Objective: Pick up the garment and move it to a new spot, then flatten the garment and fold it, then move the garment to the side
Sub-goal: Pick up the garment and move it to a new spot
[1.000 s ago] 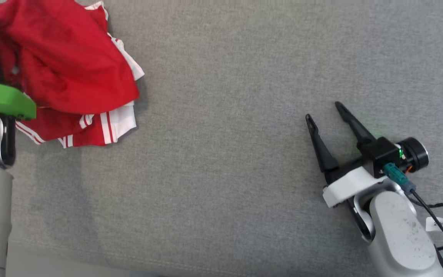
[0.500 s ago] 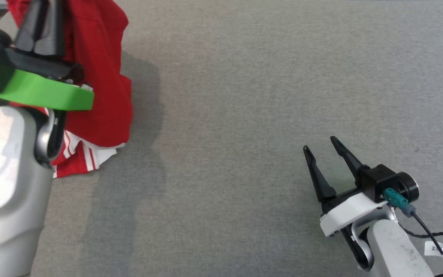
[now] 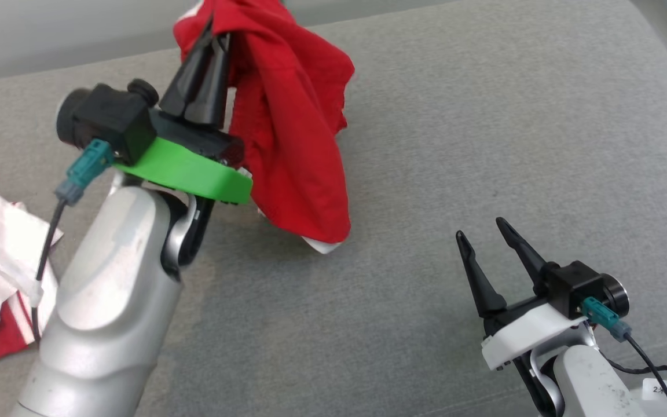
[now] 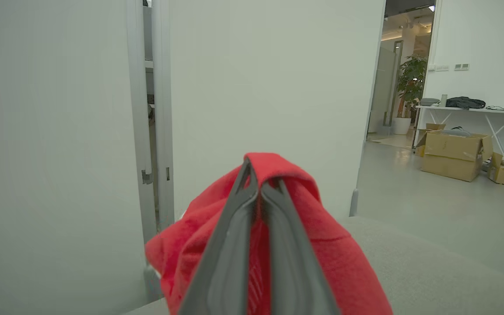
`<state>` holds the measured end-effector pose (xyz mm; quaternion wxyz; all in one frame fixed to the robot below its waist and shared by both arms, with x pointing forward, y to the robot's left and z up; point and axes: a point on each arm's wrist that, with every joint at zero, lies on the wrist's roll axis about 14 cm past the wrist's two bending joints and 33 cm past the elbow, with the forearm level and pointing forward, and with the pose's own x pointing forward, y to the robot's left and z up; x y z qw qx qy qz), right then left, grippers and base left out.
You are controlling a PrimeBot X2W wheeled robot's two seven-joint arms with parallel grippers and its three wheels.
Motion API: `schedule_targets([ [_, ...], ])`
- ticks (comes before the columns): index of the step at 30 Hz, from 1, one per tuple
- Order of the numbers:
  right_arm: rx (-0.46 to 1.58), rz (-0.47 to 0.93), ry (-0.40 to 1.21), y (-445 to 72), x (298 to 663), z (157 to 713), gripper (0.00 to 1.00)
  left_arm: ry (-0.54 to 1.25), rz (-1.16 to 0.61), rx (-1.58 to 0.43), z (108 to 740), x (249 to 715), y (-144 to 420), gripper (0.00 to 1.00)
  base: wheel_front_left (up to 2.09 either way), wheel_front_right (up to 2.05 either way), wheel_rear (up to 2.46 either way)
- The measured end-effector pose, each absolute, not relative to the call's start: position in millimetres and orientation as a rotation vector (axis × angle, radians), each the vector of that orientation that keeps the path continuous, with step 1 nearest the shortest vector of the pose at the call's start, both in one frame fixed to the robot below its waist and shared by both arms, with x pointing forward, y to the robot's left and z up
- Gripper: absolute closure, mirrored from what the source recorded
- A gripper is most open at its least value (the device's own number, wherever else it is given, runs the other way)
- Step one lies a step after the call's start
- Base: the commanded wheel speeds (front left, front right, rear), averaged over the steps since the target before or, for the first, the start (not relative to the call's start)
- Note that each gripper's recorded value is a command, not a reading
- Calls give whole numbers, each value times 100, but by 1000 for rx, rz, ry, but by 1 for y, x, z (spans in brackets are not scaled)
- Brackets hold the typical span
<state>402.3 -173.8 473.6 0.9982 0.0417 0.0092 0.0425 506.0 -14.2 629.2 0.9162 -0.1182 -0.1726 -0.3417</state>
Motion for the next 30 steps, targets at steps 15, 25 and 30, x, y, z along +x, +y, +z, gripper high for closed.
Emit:
schedule_targets([
  [15,81,29,4,-191,386,480,0,24,-465,-213,482,481,41,0,0,0,0],
  [25,97,89,-13,-171,382,487,0,51,-307,-150,467,428,100,0,0,0,0],
  [30,110,102,-17,-165,374,488,0,74,-251,-153,459,395,115,0,0,0,0],
])
